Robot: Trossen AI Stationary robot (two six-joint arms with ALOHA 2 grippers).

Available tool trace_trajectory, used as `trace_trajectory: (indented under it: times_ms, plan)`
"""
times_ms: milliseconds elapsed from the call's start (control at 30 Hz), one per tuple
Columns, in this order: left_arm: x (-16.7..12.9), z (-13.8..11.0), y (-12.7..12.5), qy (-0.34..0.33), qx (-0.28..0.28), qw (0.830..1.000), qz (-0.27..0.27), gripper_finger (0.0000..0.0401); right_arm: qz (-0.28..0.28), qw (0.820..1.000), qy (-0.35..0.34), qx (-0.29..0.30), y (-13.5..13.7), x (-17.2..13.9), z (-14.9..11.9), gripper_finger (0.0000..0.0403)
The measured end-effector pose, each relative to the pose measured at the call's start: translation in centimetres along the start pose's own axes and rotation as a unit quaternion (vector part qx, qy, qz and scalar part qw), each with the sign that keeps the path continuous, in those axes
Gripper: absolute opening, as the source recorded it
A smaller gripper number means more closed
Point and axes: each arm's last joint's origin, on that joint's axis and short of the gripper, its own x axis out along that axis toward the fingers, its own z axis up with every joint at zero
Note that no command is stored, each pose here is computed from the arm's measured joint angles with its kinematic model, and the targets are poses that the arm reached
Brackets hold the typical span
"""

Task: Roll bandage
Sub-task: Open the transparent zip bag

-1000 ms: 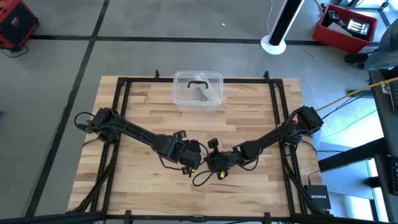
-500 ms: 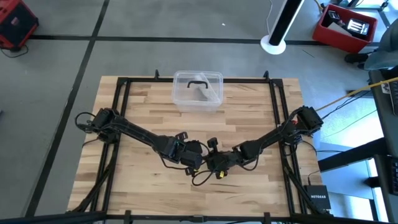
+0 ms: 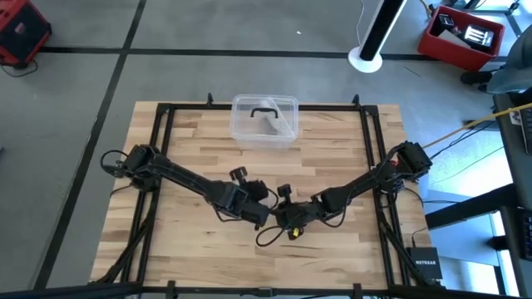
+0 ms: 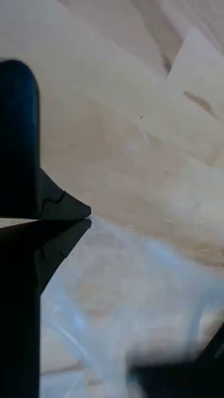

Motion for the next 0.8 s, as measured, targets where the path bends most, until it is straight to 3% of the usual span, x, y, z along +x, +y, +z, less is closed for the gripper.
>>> trace_trajectory:
  times_ms: [100,200,467,633,800]
  plan:
    - [-1.2,0.6,-0.4,-0.056,-0.007,0.998,0.037,0.0003,0.006,1.0,-0.003,0.008,0.0,0.0,0.1,0.0001]
    - [-1.7,0.8,-1.2,-0.085,0.005,0.996,0.023,0.0005,0.01,1.0,-0.004,0.018,0.0,0.0,0.1,0.0001]
    - [-1.5,-0.3,-2.0,-0.084,0.055,0.995,0.017,0.0006,0.005,0.999,-0.021,0.043,-0.3,0.0,0.4,0.0023]
    - [-1.2,-0.4,-2.1,-0.076,0.059,0.995,0.001,0.0002,0.0,0.998,-0.045,0.04,-0.4,0.0,0.9,0.0066]
    - [-1.2,-0.4,-2.1,-0.075,0.067,0.995,0.002,0.0005,0.004,0.998,-0.054,0.028,-0.7,-1.1,2.2,0.0141]
